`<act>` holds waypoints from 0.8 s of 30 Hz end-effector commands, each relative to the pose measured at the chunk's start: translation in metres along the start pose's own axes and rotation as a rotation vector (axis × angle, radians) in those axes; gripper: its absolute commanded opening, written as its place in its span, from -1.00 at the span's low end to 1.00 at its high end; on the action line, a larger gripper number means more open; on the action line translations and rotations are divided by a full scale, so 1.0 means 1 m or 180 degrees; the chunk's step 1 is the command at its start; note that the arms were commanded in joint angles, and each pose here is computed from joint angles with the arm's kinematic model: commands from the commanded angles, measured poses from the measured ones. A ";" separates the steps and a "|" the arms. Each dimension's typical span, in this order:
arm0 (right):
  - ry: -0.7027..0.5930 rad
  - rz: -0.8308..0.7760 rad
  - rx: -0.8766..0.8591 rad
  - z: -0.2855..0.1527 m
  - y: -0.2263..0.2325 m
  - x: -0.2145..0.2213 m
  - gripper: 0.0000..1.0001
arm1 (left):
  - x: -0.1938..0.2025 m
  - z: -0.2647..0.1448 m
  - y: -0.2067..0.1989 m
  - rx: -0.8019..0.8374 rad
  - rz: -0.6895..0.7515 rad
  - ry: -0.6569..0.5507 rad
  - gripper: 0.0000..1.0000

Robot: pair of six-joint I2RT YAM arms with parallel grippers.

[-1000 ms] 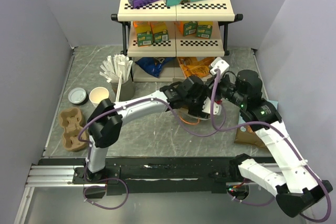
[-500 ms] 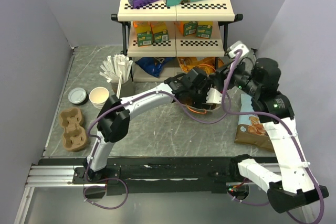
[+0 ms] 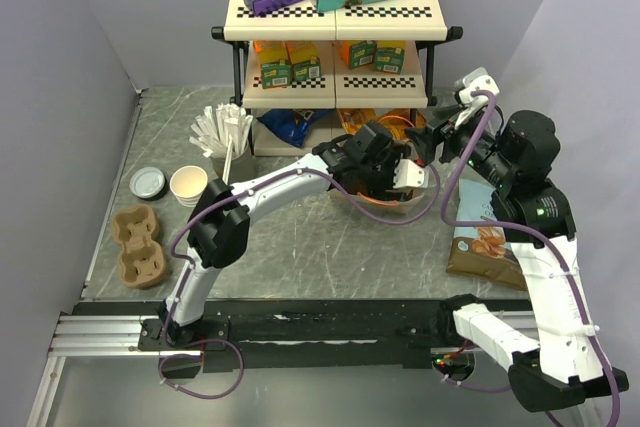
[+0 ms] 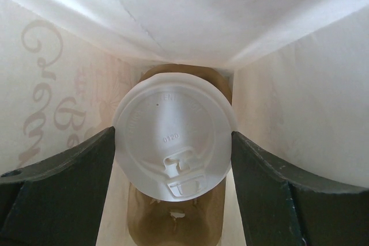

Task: Pack the takeout coffee

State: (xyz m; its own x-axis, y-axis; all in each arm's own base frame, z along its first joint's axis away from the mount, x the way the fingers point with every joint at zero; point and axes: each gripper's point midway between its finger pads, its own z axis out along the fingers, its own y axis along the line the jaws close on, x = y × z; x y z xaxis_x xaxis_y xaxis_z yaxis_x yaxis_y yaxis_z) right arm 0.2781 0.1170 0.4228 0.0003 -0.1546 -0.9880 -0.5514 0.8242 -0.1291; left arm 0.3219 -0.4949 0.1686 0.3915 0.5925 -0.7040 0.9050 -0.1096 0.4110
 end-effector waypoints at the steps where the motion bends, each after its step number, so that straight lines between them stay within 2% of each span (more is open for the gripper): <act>1: -0.0154 0.0001 0.0123 -0.008 -0.006 -0.013 0.47 | -0.030 -0.014 0.012 -0.0098 -0.0069 -0.0225 0.51; 8: -0.0144 0.0038 0.0165 -0.010 -0.007 -0.011 0.47 | -0.030 -0.022 0.007 -0.0069 -0.0048 -0.0221 0.99; 24: -0.0012 0.0067 0.0180 -0.011 -0.007 -0.001 0.47 | -0.062 -0.045 0.012 -0.0146 -0.0027 -0.0576 0.99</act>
State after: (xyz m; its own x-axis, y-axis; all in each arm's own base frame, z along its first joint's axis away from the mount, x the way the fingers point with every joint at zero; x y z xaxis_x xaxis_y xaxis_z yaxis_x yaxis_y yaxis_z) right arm 0.2749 0.1107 0.4195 -0.0216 -0.1421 -0.9896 -0.5274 0.8426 -0.1095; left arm 0.3146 -0.4947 0.1857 0.3704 0.5557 -0.7443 0.9152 -0.0816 0.3945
